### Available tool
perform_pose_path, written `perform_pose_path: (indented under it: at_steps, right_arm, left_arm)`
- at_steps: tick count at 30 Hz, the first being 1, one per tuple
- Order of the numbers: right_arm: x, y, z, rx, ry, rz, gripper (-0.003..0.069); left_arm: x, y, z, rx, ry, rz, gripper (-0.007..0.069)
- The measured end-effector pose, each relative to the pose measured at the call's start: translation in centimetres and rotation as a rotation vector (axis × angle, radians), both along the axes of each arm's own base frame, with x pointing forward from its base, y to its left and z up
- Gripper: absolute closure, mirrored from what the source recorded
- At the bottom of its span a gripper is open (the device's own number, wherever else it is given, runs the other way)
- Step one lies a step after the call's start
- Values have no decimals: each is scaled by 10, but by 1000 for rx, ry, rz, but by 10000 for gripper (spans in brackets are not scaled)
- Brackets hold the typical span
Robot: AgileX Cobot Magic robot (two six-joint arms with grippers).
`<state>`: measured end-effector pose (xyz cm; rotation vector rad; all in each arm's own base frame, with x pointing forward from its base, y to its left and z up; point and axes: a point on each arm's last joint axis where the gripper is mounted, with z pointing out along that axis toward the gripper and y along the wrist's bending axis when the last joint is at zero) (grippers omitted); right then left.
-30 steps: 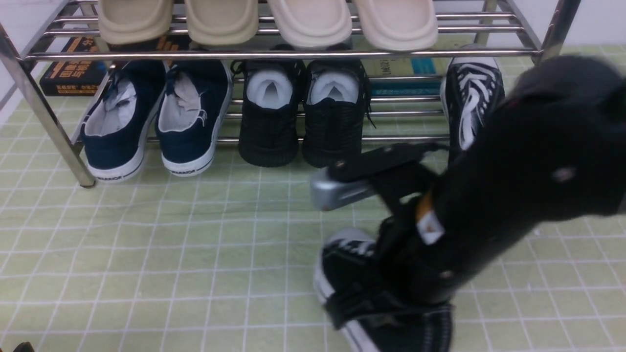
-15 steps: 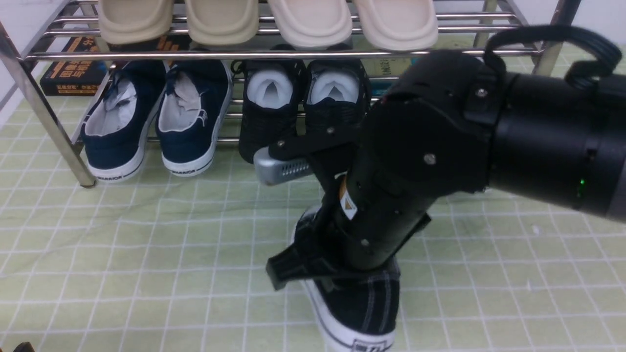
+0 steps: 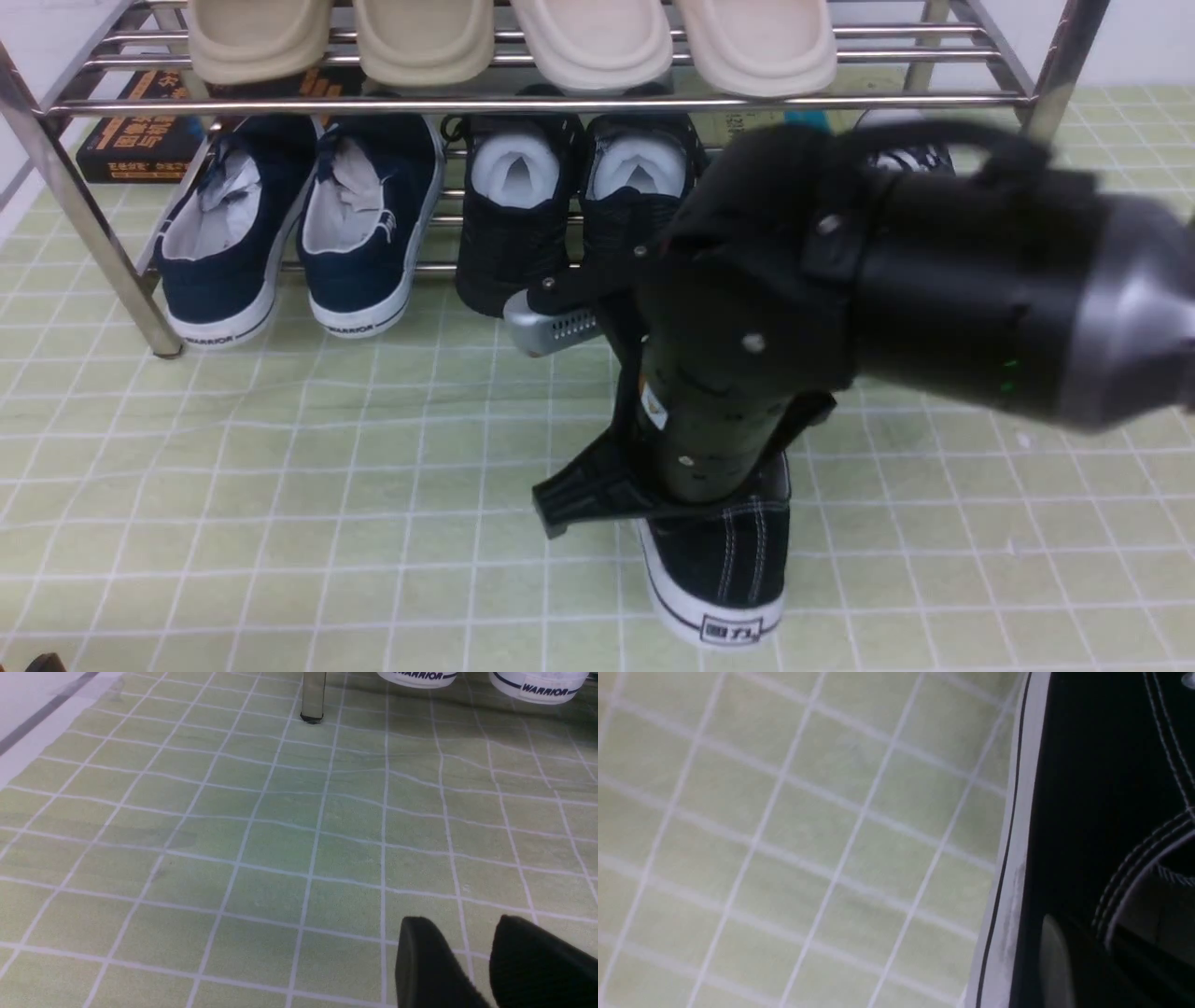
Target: Take the shoes off the shelf with your hand from the green coffee tablecloth.
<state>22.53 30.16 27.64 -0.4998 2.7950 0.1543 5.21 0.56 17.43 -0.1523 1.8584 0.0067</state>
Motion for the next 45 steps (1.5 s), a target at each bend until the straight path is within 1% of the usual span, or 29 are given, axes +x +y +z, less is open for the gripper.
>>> perform_pose_path:
  at_steps: [7, 12, 14, 16, 17, 18, 19, 20, 22, 24, 25, 26, 28, 30, 31, 32, 33, 34, 38, 39, 40, 43, 45]
  right_arm:
    - [0, 7, -5, 9, -38, -29, 641]
    - [3, 18, -30, -9, 11, -54, 630]
    - [2, 22, -39, -17, 40, -71, 606]
    - [2, 24, -45, -16, 56, -76, 558]
    - [3, 25, -46, -9, 57, -77, 523]
    - [3, 25, -46, -8, 57, -77, 515]
    - [3, 26, -45, -1, 58, -79, 454]
    - [3, 27, -44, 5, 61, -81, 408]
    - [2, 27, -40, 8, 66, -78, 343]
    - [2, 27, -27, -15, 75, -37, 249]
    - [2, 27, -25, -18, 75, -31, 243]
    - [1, 26, -13, -35, 70, 10, 219]
    - [2, 25, 9, -30, 30, 73, 212]
    - [4, 19, 35, -6, -40, 143, 237]
    - [4, 18, 40, 0, -49, 154, 247]
    - [4, 11, 53, 16, -78, 173, 286]
    - [3, 3, 64, 32, -94, 182, 328]
    - [2, -8, 79, 58, -111, 177, 392]
    - [-4, -51, 112, 109, -166, 130, 637]
    - [-4, -53, 113, 110, -168, 127, 644]
    - [-6, -69, 119, 104, -183, 98, 668]
    - [-3, -97, 118, 70, -207, -6, 672]
    - [1, -106, 112, 42, -206, -61, 671]
  left_arm:
    - [0, 0, 0, 0, 0, 0, 384]
    - [0, 0, 0, 0, 0, 0, 384]
    - [0, 0, 0, 0, 0, 0, 384]
    - [0, 0, 0, 0, 0, 0, 384]
    - [0, 0, 0, 0, 0, 0, 384]
    - [0, 0, 0, 0, 0, 0, 384]
    - [0, 0, 0, 0, 0, 0, 384]
    - [0, 0, 0, 0, 0, 0, 384]
    - [0, 0, 0, 0, 0, 0, 384]
    - [0, 0, 0, 0, 0, 0, 384]
    - [0, 0, 0, 0, 0, 0, 384]
    - [0, 0, 0, 0, 0, 0, 384]
    - [0, 0, 0, 0, 0, 0, 384]
    - [0, 0, 0, 0, 0, 0, 384]
    - [0, 0, 0, 0, 0, 0, 384]
    - [0, 0, 0, 0, 0, 0, 384]
    - [0, 0, 0, 0, 0, 0, 384]
    - [0, 0, 0, 0, 0, 0, 384]
    - [0, 0, 0, 0, 0, 0, 384]
    - [0, 0, 0, 0, 0, 0, 384]
    - [0, 0, 0, 0, 0, 0, 384]
    - [0, 0, 0, 0, 0, 0, 384]
    - [0, 0, 0, 0, 0, 0, 384]
